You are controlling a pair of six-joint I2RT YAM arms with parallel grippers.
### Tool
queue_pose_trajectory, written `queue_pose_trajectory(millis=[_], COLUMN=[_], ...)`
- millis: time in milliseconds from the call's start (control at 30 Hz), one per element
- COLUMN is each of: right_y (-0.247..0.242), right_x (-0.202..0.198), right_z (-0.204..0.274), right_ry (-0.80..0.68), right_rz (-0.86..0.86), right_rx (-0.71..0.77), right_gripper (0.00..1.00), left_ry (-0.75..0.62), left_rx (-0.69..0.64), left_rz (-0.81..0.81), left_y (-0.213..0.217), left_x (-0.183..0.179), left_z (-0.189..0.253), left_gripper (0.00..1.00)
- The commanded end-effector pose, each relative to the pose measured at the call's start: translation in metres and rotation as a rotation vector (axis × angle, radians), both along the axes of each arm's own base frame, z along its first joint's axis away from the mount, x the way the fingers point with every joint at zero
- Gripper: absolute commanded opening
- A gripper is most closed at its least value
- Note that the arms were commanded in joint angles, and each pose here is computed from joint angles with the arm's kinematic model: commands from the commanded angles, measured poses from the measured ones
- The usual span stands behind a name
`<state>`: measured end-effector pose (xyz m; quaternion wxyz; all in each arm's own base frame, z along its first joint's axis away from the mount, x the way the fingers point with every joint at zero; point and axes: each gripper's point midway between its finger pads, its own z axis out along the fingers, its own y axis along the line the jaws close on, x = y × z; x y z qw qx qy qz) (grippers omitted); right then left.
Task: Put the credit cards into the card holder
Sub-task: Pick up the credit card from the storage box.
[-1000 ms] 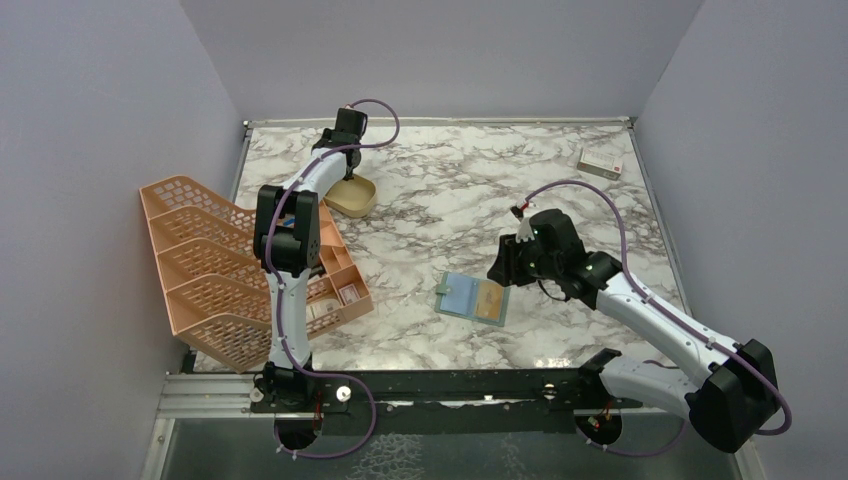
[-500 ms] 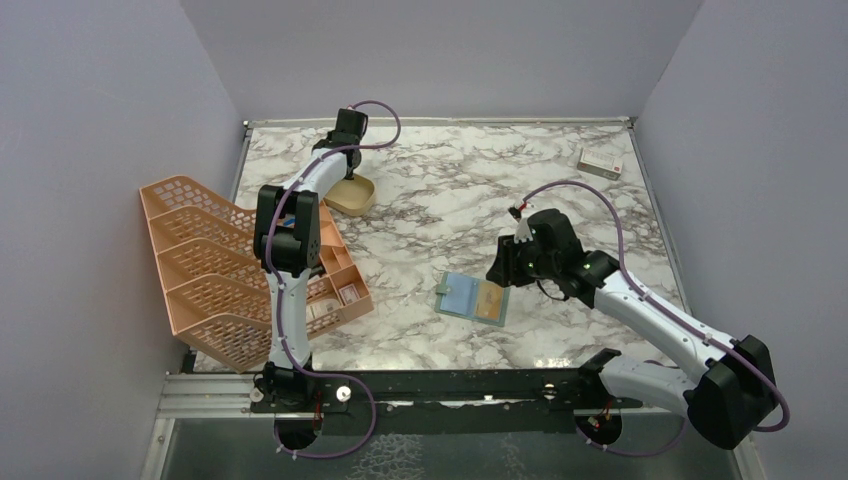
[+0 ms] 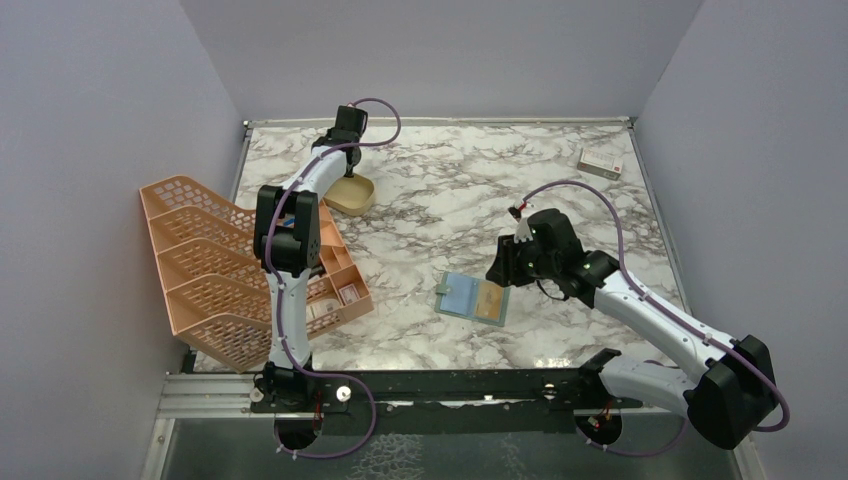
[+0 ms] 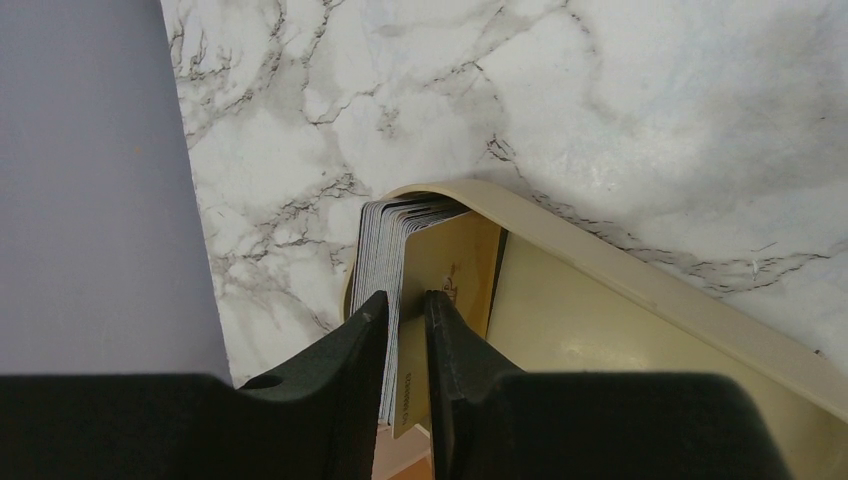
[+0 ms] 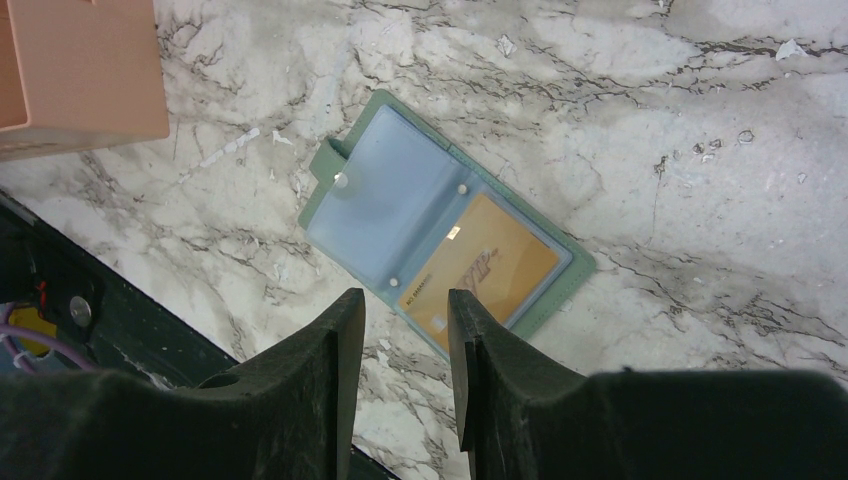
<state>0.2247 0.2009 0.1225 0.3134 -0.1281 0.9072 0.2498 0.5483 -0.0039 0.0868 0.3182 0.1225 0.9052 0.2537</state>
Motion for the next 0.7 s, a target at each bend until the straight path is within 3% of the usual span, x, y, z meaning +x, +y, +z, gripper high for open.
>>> queue_pose_trajectory(millis=[0,167,333,667], right_y=[0.006,0.007,0.007,0.009], right_x=[0.003,0.002,0.000,-0.004], right_z=[0.008,0.008,0.006,0.008], right_ry=[-0.029,-0.027,-0.017,-0.011], right_rz=[0.014,0.016,0.016,0.006], right_rx=[0.032,0.037,0.042,0.074], right_gripper=[0.36,0.36,0.36,0.36], left_ry=[-0.039,-0.035,-0.028,-0.035], left_rx=[0.020,0.017,0.002,-0.161], left_rz=[0.013,0.009,-0.001,-0.039], left_y=[0.007,0.006,0.001,-0.032], left_x=[0.004,0.002,-0.001,-0.012], left_z=[0.026,0.027,0.029,0.047], left_gripper=[0.20,0.13,0.00,0.00])
